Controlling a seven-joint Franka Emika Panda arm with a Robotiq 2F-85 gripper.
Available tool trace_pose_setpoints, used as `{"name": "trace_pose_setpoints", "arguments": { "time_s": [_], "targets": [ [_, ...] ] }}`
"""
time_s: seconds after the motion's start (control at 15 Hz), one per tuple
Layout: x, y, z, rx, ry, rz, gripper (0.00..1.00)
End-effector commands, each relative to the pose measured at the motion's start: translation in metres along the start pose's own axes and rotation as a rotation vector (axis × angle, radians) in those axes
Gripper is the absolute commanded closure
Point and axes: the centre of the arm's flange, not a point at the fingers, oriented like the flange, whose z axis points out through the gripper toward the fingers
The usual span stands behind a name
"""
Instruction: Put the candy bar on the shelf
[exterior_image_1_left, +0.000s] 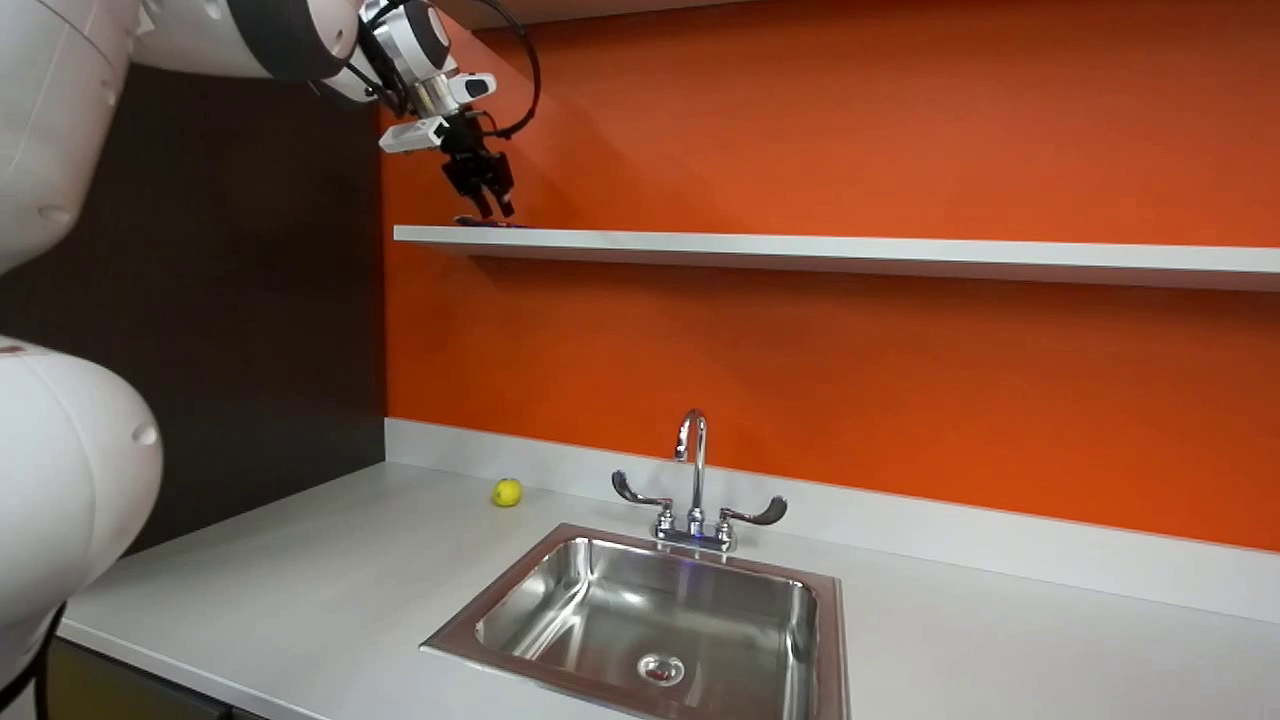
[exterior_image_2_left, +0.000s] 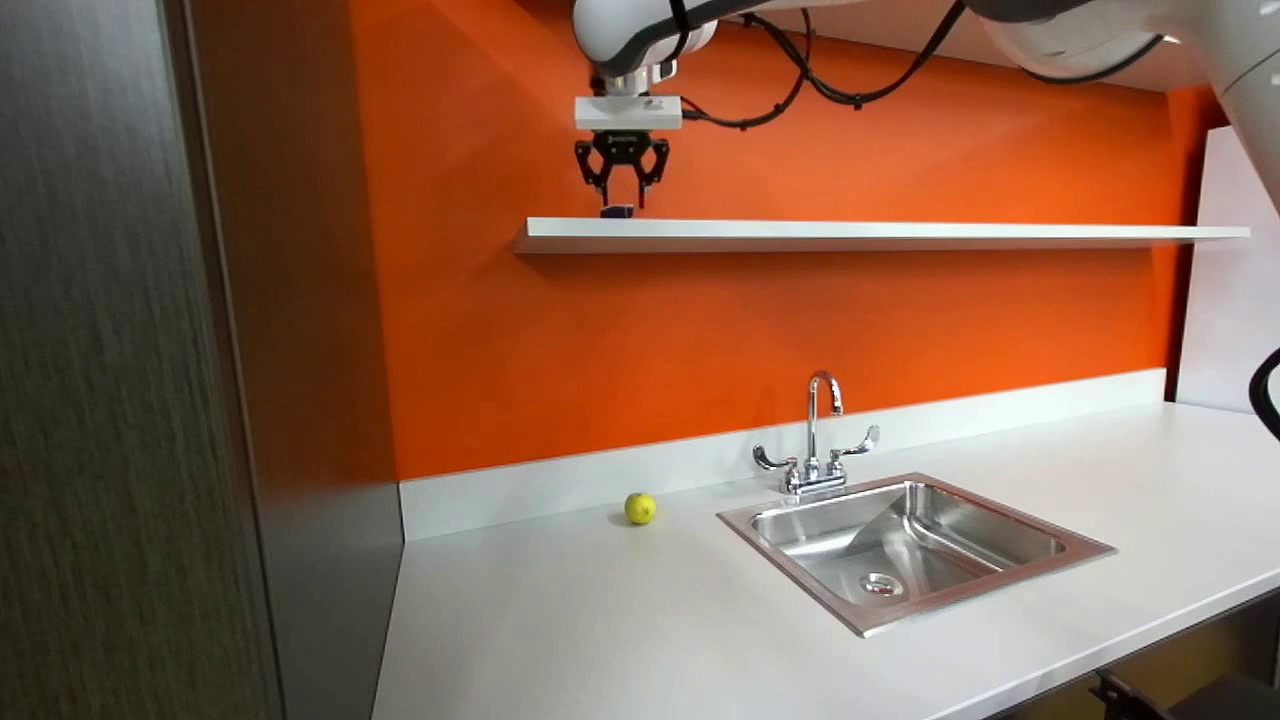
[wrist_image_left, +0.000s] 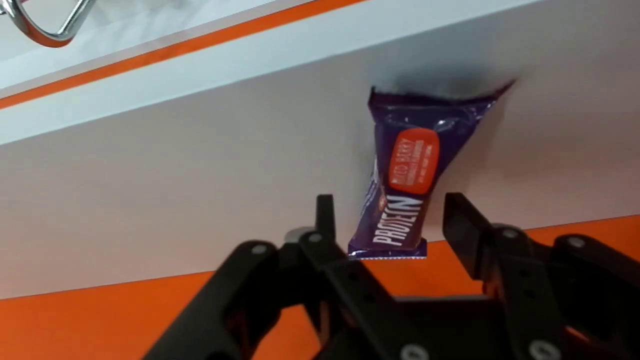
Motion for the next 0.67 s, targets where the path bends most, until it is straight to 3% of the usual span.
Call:
{"name": "trace_pose_setpoints", "arguments": {
  "time_s": [0.0,0.13,0.6],
  "targets": [
    [0.014,-0.001,-0.005,-0.025,-0.015,-0.006,0.1],
    [0.007,0.003,-0.009,-0.024,-0.022,-0.007,0.0],
    [-0.028,0.024,-0.042,-0.026,-0.04,-0.026,0.0]
  ]
}}
